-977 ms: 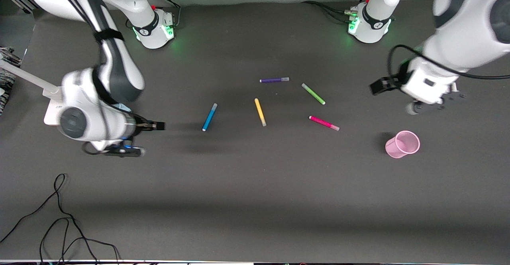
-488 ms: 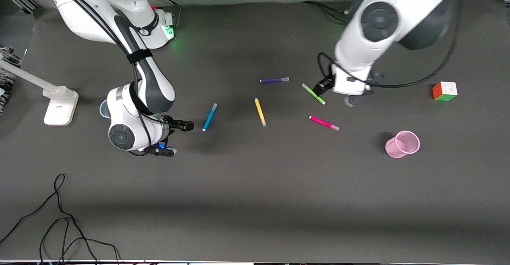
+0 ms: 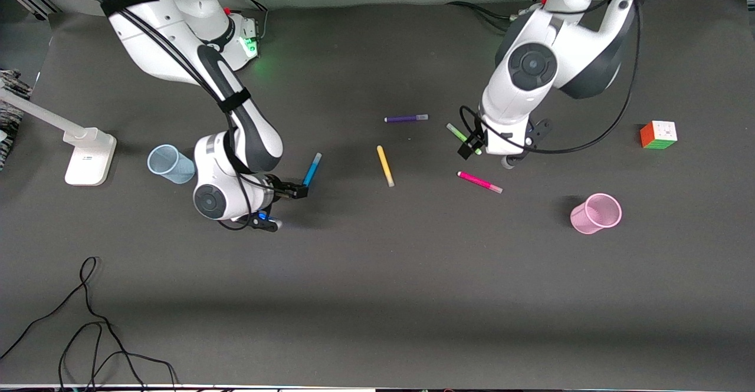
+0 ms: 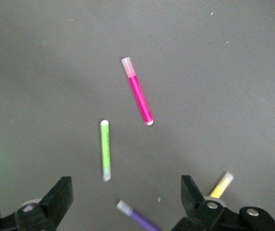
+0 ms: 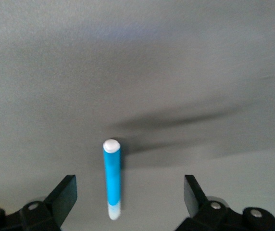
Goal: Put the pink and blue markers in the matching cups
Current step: 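Grasp the blue marker with the right gripper while the left grasps pink marker, then carry the blue marker to the blue cup while the left carries pink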
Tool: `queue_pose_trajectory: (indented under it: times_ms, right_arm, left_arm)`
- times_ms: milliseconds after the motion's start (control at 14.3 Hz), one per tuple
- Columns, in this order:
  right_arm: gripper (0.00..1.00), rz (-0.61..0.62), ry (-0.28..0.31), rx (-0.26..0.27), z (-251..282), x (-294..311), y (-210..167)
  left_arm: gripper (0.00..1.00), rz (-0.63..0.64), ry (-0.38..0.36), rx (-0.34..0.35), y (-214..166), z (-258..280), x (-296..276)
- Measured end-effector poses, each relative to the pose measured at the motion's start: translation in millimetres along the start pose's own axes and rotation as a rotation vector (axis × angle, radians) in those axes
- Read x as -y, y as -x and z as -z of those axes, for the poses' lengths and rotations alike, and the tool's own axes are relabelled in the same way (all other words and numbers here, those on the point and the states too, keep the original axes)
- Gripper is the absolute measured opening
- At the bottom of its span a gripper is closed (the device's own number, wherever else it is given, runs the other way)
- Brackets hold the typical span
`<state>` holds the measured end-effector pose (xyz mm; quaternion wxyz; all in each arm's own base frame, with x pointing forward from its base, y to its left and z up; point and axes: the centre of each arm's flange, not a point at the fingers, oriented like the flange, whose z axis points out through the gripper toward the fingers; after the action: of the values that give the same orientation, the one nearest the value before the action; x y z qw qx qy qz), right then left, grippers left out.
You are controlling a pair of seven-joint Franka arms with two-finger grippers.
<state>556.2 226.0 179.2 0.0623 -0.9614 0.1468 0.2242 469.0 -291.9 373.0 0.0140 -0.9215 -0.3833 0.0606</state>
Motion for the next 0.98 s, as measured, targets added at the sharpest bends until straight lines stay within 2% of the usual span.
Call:
queue_pose_trajectory:
  times_ms: [140,419,558,628,907,977]
  right_arm:
    - [0.98,-0.005,-0.011,0.003,-12.1,7.1,0.9]
    - [0.90,-0.028,-0.012,-0.021,-28.3,10.0,-4.7]
    - [0.70,-0.037,-0.010,-0.019,-30.0,9.1,-5.5]
    - [0.57,-0.041,-0.011,-0.019,-29.2,8.7,-5.6]
    - [0.18,-0.039,-0.019,-0.025,-23.0,10.9,-4.2]
    - [0.18,-0.039,-0.021,-0.028,-21.4,11.3,-4.0]
  left_arm:
    - [1.00,0.019,0.024,-0.011,-2.5,-39.5,-1.5]
    - [1.00,0.053,0.050,-0.026,-7.7,-114.2,-9.1]
    - [1.00,0.062,0.051,-0.029,-12.3,-143.7,-12.5]
    - [1.00,0.063,0.051,-0.032,-14.6,-155.2,-13.3]
    - [1.00,0.059,0.047,-0.048,-22.2,-183.0,-14.3]
    - [1.00,0.060,0.050,-0.050,-23.3,-186.7,-14.6]
